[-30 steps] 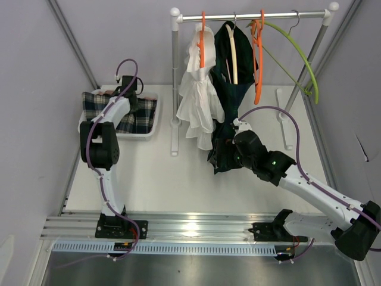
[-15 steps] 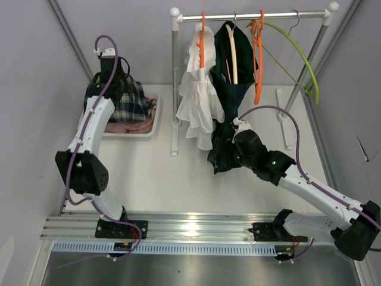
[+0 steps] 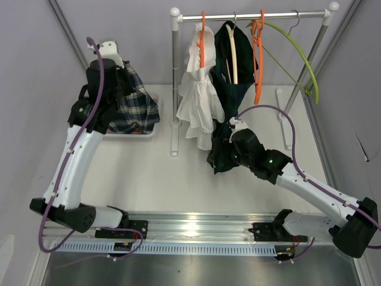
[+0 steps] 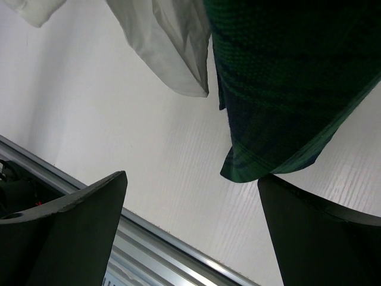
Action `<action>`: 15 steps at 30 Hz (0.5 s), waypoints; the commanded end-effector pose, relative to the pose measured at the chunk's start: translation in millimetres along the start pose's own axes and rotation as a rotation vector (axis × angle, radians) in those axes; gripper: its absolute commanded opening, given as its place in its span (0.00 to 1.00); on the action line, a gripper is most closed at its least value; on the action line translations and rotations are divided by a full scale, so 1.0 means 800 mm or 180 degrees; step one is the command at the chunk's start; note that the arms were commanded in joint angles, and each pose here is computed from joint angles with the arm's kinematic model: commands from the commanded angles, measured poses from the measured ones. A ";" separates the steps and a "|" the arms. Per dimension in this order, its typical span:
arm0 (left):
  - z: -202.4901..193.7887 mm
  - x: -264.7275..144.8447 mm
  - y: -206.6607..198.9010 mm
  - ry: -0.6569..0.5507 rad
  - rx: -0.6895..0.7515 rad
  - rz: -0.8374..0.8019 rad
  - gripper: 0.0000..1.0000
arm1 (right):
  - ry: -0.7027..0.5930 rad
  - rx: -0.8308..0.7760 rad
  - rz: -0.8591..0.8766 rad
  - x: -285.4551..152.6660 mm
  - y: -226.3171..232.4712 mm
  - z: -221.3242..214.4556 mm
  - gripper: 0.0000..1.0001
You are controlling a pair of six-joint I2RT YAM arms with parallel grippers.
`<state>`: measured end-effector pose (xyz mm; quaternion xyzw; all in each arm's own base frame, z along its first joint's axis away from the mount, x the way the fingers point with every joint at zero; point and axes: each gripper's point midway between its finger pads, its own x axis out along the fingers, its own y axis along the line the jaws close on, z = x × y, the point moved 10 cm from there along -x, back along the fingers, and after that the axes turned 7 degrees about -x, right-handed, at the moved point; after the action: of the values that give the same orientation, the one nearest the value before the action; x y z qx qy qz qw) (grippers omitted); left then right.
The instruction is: Place the skirt on the hanger
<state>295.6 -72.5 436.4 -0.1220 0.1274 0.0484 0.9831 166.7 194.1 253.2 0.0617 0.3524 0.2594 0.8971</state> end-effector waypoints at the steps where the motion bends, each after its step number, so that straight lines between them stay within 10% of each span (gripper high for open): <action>1: 0.067 -0.090 -0.011 -0.0678 -0.0092 -0.0384 0.00 | -0.0196 -0.0124 0.0116 -0.003 0.005 0.017 0.99; 15: 0.074 -0.216 -0.063 -0.0896 0.0189 -0.1178 0.00 | -0.0369 -0.0279 0.0171 -0.019 0.003 0.022 0.99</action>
<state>160.4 -117.2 535.4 -0.1051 -0.0078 -0.1218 0.9869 166.7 192.2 260.2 0.0428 0.3254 0.2847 0.9007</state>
